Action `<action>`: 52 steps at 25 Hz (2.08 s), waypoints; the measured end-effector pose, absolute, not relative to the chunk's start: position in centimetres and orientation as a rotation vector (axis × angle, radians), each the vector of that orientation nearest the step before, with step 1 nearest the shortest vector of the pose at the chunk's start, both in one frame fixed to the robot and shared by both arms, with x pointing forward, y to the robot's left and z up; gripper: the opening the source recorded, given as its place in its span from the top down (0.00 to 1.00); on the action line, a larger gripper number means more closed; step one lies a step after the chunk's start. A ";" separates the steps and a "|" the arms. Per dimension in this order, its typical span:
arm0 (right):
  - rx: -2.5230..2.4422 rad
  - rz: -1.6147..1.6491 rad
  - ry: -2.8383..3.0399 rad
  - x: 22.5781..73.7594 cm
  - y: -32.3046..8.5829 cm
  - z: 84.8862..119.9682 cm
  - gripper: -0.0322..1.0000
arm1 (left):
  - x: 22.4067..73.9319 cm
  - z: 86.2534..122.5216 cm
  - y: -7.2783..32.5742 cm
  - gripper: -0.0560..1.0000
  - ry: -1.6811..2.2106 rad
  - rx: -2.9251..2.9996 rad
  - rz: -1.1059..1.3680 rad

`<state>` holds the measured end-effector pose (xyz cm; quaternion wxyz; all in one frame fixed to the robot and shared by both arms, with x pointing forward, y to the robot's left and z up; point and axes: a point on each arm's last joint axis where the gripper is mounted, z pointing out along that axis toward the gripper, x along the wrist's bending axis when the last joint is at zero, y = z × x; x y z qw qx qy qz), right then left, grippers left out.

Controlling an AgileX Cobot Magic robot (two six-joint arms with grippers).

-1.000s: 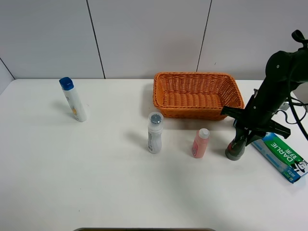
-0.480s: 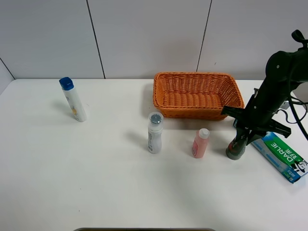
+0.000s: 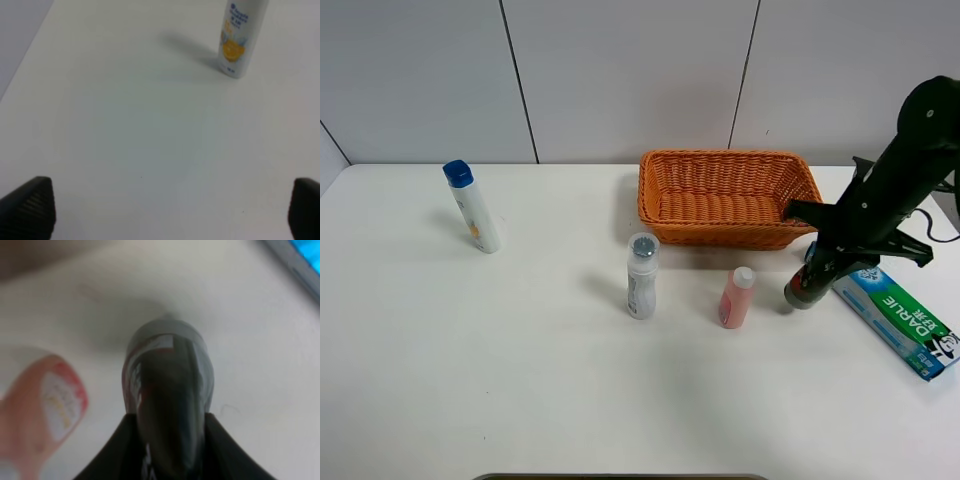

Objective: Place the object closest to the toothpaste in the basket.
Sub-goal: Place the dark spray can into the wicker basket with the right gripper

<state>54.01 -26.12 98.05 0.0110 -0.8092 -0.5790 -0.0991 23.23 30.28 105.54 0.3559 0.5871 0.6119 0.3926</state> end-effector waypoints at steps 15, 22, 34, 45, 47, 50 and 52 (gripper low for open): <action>-2.590 -1.064 -1.877 54.1 -26.1 107.2 0.70 | 23.2 105.5 30.3 0.06 1.581 1.517 1.014; -2.614 -1.193 -1.870 56.9 -26.1 106.0 0.70 | 23.2 105.5 30.3 0.06 1.581 1.517 1.014; -2.676 -1.080 -1.848 61.8 -26.0 97.3 0.70 | 23.2 105.5 30.3 0.06 1.581 1.517 1.014; -2.712 -1.082 -1.837 63.4 -26.1 93.2 0.70 | 23.2 105.5 30.3 0.06 1.581 1.517 1.014; -2.712 -1.084 -1.837 63.4 -26.1 93.2 0.70 | 23.2 105.5 30.3 0.06 1.581 1.517 1.014; -2.713 -1.085 -1.837 63.4 -26.1 93.2 0.70 | 23.2 105.5 30.3 0.06 1.581 1.517 1.014; -2.713 -1.085 -1.837 63.4 -26.1 93.2 0.67 | 23.2 105.5 30.3 0.06 1.581 1.517 1.014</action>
